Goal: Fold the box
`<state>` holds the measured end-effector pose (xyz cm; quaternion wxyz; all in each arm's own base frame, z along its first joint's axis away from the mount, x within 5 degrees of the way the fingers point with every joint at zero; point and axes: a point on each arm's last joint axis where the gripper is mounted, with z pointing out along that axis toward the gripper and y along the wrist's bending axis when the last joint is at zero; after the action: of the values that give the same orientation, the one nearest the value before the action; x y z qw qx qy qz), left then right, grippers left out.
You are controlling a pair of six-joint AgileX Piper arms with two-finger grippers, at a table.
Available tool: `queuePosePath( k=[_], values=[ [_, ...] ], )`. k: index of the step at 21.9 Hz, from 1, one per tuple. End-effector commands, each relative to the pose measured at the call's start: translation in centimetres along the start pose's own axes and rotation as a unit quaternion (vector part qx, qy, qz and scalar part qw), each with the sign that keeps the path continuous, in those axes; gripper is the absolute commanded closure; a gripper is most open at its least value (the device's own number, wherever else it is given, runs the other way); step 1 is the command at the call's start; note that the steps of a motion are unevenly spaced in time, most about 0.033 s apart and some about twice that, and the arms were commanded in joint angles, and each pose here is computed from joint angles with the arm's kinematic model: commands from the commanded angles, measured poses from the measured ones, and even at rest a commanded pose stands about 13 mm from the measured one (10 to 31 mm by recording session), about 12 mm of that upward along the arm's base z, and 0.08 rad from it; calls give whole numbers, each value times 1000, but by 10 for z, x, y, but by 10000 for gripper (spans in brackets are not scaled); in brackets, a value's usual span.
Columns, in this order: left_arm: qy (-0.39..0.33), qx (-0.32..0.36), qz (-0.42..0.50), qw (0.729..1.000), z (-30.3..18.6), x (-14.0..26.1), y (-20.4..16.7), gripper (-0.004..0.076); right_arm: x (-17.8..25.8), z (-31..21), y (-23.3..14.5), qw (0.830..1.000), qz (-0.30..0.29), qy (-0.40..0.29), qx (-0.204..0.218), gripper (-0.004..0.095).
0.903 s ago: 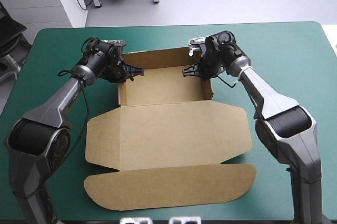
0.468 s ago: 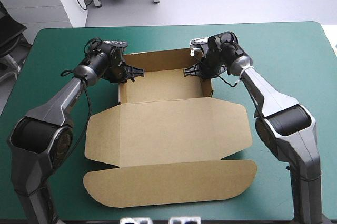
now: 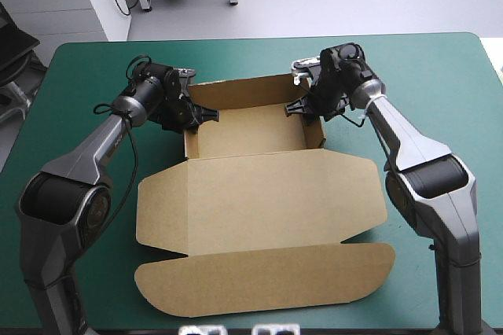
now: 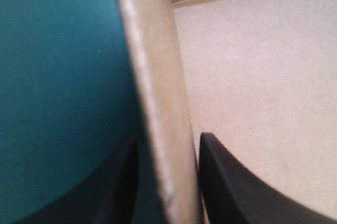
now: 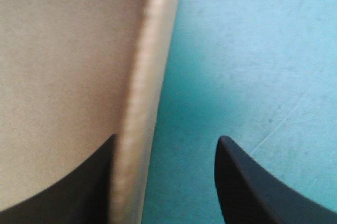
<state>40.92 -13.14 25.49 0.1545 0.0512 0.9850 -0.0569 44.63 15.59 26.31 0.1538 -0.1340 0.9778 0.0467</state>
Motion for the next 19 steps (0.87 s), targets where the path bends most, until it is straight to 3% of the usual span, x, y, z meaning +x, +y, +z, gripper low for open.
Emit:
queuePosePath(
  k=[1,8,19],
  values=[
    [-58,35,-16,998,-43,-13,-3,446,-8,-47,-10,999,1,-54,-4,417],
    [-80,45,-8,996,-64,-22,-3,445,-12,-57,-3,997,-20,-72,-37,405],
    [-58,42,1,997,-89,-22,-5,445,-15,-89,-3,992,-31,-116,-31,403]
  ],
)
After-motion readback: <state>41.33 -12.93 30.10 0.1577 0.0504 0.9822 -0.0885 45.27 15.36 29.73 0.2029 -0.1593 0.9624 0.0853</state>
